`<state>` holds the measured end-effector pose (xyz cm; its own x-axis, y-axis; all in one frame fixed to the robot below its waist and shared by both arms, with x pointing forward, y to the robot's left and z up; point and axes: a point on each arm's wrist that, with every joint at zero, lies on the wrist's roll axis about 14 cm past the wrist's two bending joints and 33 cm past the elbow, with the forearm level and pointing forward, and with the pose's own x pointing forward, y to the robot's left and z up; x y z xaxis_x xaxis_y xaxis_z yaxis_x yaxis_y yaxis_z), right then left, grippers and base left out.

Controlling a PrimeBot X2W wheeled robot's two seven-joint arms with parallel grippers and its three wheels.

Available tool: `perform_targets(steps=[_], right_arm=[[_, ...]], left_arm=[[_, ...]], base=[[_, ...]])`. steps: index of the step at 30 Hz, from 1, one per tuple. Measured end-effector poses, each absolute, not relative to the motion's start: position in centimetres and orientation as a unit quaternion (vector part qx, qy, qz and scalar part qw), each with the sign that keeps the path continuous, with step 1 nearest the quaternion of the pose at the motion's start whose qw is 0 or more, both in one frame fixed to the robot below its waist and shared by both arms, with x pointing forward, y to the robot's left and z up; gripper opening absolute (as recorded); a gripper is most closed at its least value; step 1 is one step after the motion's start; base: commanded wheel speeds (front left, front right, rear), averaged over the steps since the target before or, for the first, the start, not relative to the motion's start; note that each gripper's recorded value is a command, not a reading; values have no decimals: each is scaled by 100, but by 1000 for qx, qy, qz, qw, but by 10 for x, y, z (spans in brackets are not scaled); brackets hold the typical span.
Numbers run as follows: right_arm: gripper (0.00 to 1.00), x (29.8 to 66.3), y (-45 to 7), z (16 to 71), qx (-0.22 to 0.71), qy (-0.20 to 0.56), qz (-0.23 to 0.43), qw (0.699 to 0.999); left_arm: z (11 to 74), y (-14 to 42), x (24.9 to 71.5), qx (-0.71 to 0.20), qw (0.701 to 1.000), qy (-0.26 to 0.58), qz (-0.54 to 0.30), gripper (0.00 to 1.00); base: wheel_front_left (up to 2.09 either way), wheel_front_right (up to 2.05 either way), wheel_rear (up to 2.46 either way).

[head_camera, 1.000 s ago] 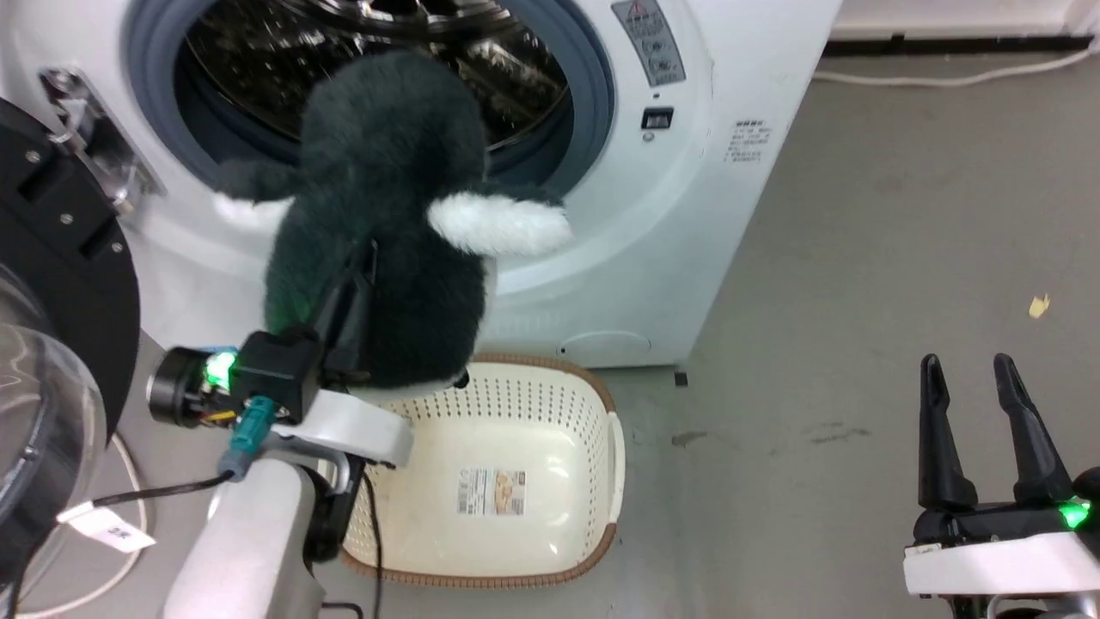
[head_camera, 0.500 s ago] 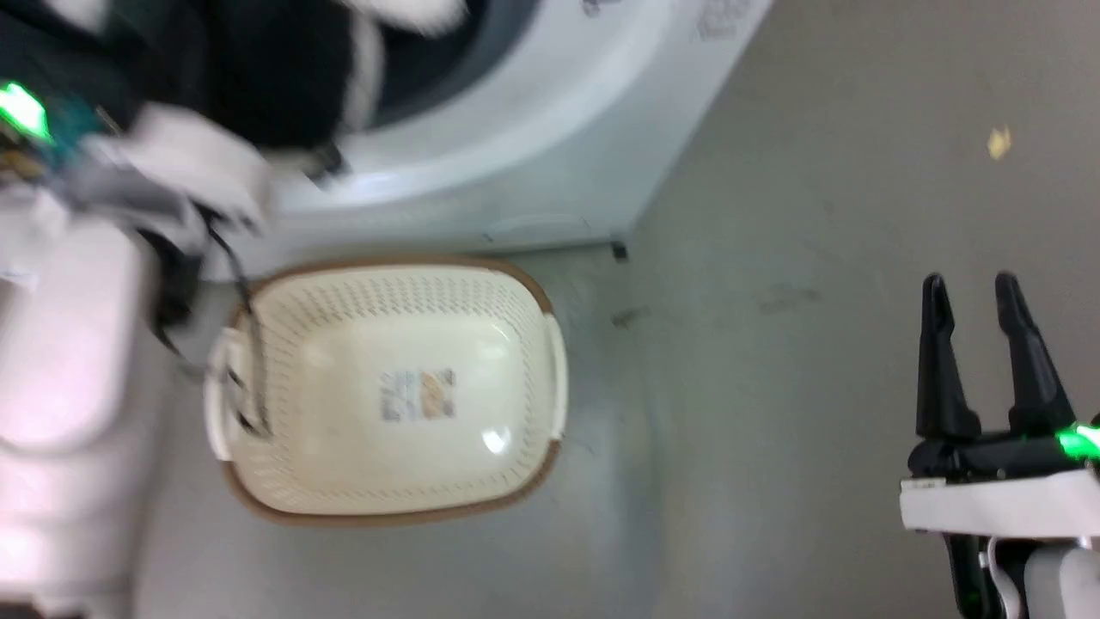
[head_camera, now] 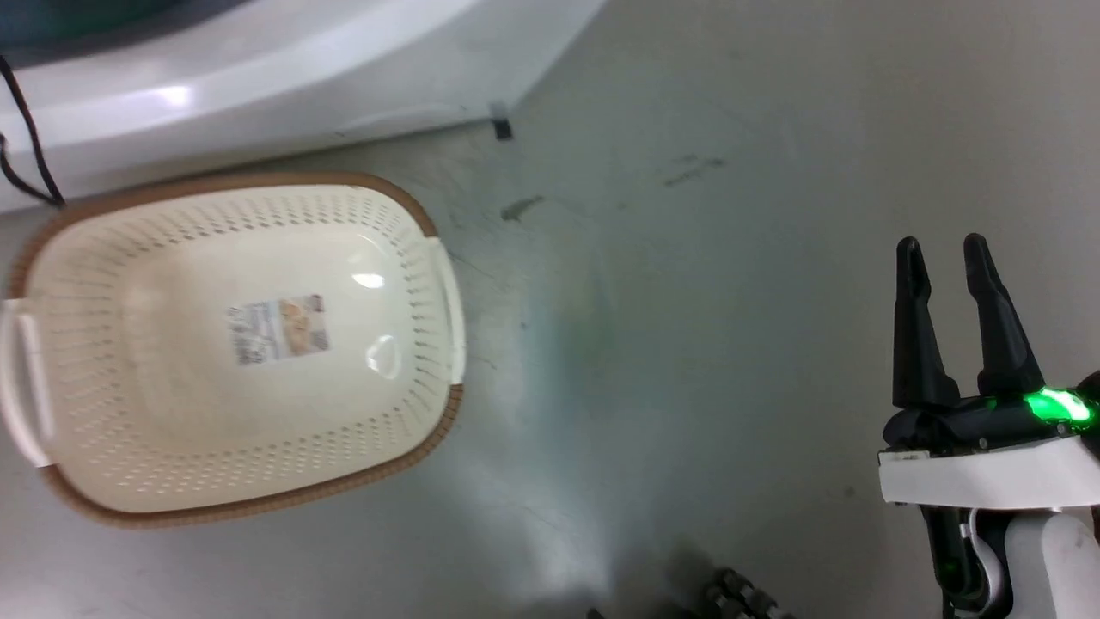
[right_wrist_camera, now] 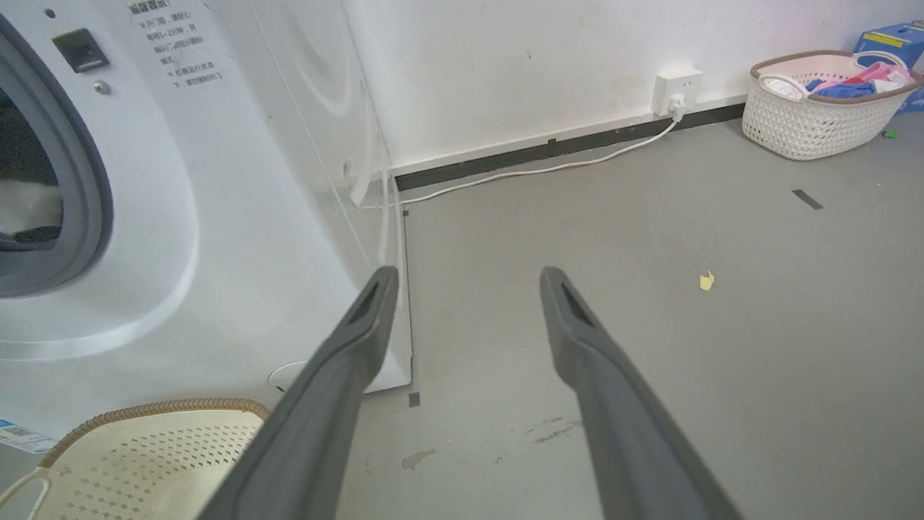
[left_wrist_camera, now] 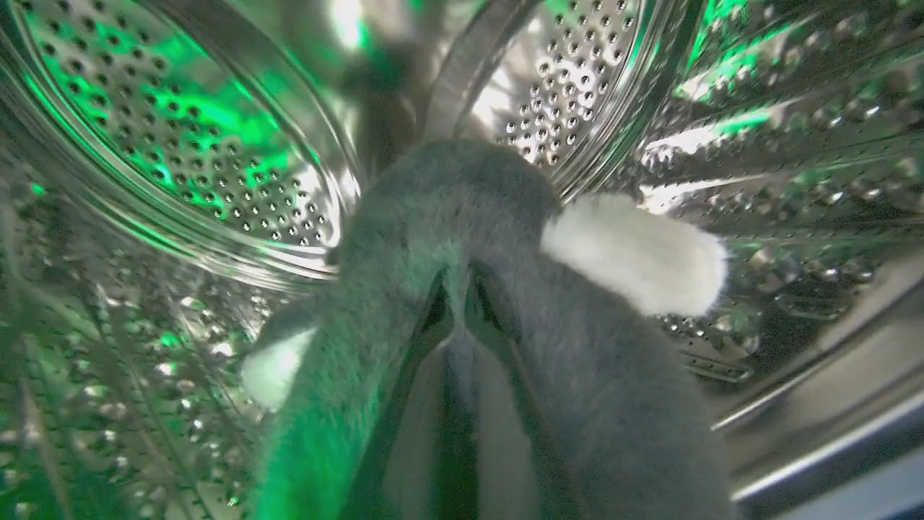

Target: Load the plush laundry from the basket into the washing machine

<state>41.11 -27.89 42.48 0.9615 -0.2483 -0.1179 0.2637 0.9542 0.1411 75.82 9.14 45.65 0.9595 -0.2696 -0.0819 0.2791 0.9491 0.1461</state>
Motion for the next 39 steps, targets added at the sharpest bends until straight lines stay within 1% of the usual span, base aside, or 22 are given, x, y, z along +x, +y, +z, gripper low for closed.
perform_targets(steps=[5, 9, 10, 11, 16, 24, 28, 33, 36, 39], right_arm=[[100, 406, -286, 417, 71, 64, -142, 985], [100, 406, -287, 417, 72, 64, -143, 985], [100, 407, -286, 418, 72, 63, -143, 985], [100, 408, -284, 423, 74, 54, -139, 986], [100, 409, -285, 442, 64, 28, -133, 989], [100, 406, -279, 486, 47, -30, -116, 992], [100, 401, -269, 507, 43, -56, -100, 992], [100, 391, -256, 529, 43, -85, -79, 992], [100, 386, -246, 540, 46, -101, -65, 992], [100, 380, -231, 541, 49, -101, -44, 993]], left_arm=[[429, 79, 774, 84, 984, 60, -145, 0], [422, 76, 775, 86, 982, 73, -151, 0], [422, 76, 774, 85, 982, 73, -150, 5], [427, 77, 770, 87, 983, 67, -149, 100], [440, 83, 753, 86, 984, 48, -149, 100], [472, 80, 700, 62, 985, 9, -162, 100], [487, 75, 659, 42, 984, -1, -170, 100], [530, 80, 602, 7, 985, -59, -161, 100], [537, 90, 560, -11, 986, -71, -150, 100], [538, 102, 519, -24, 988, -74, -136, 100]], base=[[0, 0, 0], [0, 0, 0], [0, 0, 0], [0, 0, 0], [0, 0, 0], [0, 0, 0], [0, 0, 0], [0, 0, 0], [0, 0, 0], [0, 0, 0]])
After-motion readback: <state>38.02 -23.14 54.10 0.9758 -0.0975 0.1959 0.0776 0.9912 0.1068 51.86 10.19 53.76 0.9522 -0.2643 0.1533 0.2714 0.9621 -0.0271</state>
